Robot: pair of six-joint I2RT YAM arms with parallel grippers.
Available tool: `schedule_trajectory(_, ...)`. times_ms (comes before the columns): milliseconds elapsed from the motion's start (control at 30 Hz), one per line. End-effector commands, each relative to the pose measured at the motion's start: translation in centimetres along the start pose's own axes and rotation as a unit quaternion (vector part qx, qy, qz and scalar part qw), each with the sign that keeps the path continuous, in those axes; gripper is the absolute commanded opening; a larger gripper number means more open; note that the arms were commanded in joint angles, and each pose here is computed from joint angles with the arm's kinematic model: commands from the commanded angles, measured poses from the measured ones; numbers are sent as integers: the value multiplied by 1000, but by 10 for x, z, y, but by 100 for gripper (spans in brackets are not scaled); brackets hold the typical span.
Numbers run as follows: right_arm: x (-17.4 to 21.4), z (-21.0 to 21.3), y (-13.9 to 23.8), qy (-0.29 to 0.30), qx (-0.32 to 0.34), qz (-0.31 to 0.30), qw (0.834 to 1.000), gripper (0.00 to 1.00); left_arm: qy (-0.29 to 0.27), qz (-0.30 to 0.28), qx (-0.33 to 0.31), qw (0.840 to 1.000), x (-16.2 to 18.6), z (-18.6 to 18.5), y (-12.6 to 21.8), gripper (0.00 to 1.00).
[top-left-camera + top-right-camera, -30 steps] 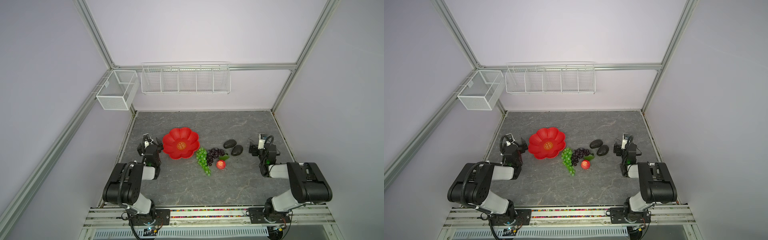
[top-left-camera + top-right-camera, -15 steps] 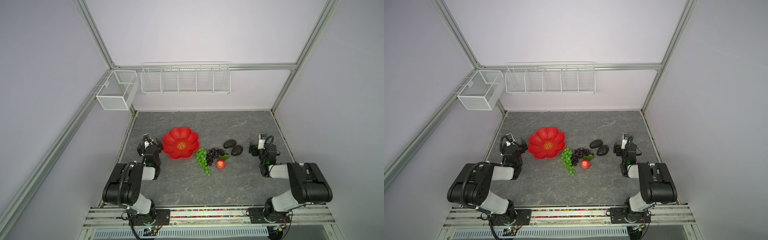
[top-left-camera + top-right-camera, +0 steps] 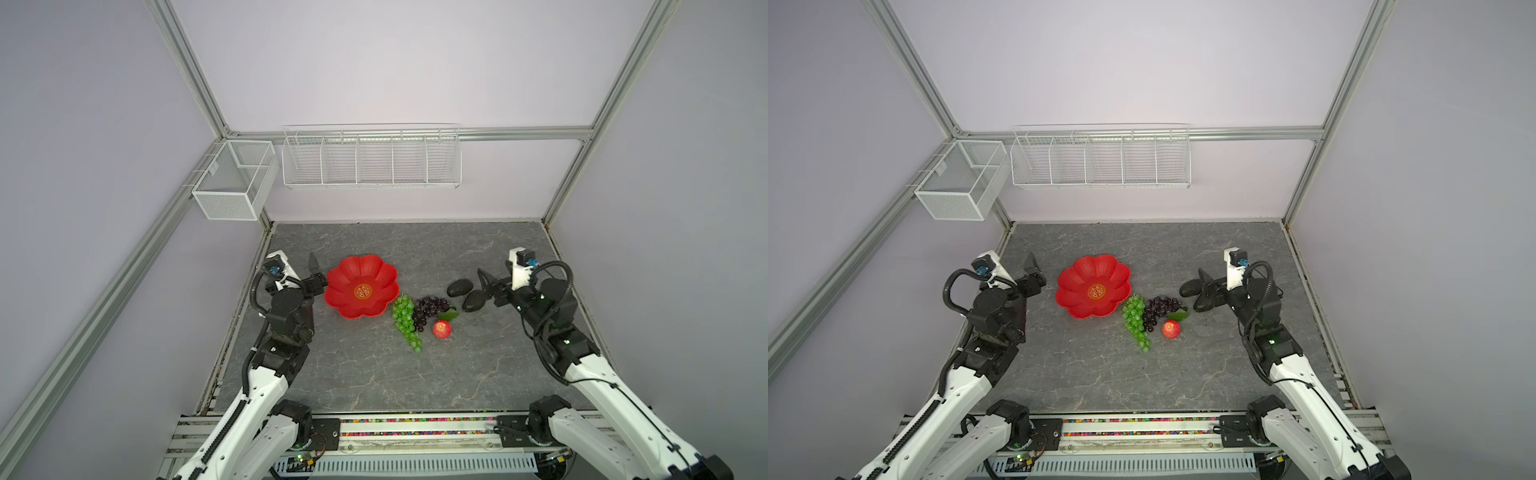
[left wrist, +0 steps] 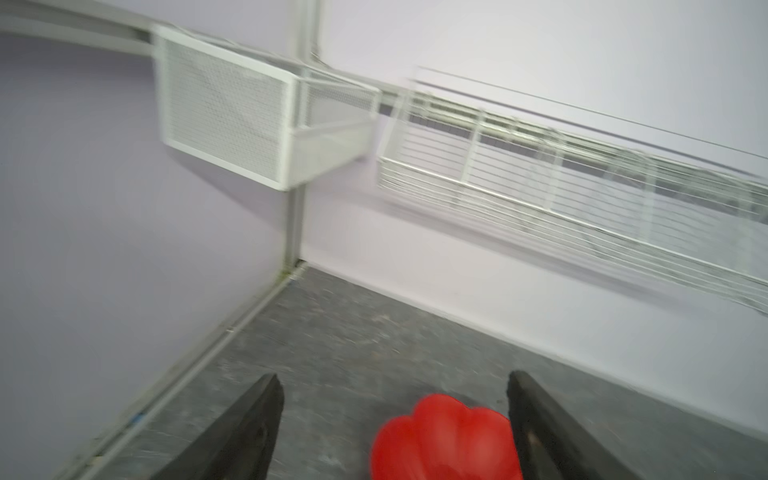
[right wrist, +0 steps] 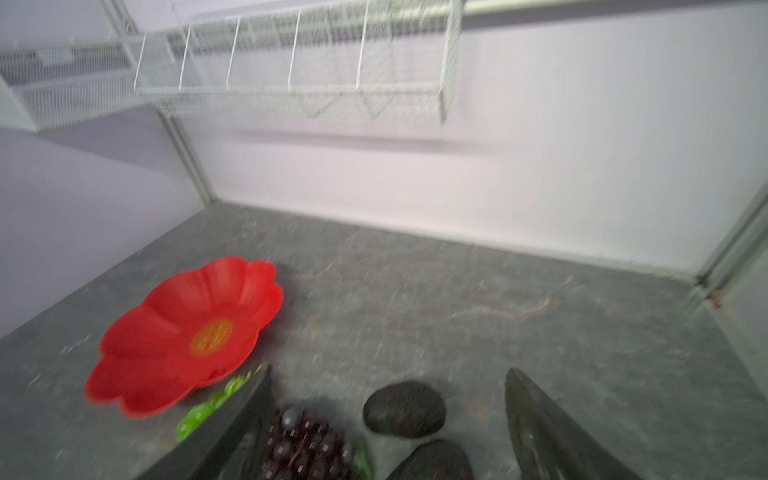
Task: Place and organize the fake fruits in the fruit bowl
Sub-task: 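Lower the left gripper onto the green grapes and close it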
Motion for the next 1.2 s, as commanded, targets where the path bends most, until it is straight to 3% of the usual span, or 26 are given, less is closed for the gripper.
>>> schedule_trajectory(0,43,34,-4,-9,-115,54,992,88,18,278,138,950,99,-50,22,80)
schedule_trajectory(100,43,62,-3,20,-172,66,983,88,14,331,196,923,124,-92,48,79)
schedule_trajectory(200,55,82,-5,45,-213,80,973,88,9,367,204,908,149,-115,59,80)
schedule_trajectory(300,70,87,-6,37,-220,135,965,88,1,393,184,901,173,-124,51,80)
schedule_trajectory(633,85,82,-4,42,-197,143,969,88,-9,414,181,892,210,-157,22,80)
schedule_trajectory(733,85,81,-4,44,-193,144,970,88,-10,423,130,897,221,-156,12,78)
schedule_trajectory(800,85,79,-4,46,-185,145,971,88,-23,435,99,895,227,-155,6,75)
schedule_trajectory(1167,83,77,-2,52,-175,138,973,88,-34,455,57,888,252,-160,-8,54)
Point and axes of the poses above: each gripper's point midway between its finger pads, its own y axis back along the fingers, its own z axis along the line the jaws close on, x = y × z, the point moved 7 cm from there along y, back along the fingers, and after that the axes turned 4 degrees about -y, right-handed, at the moved point
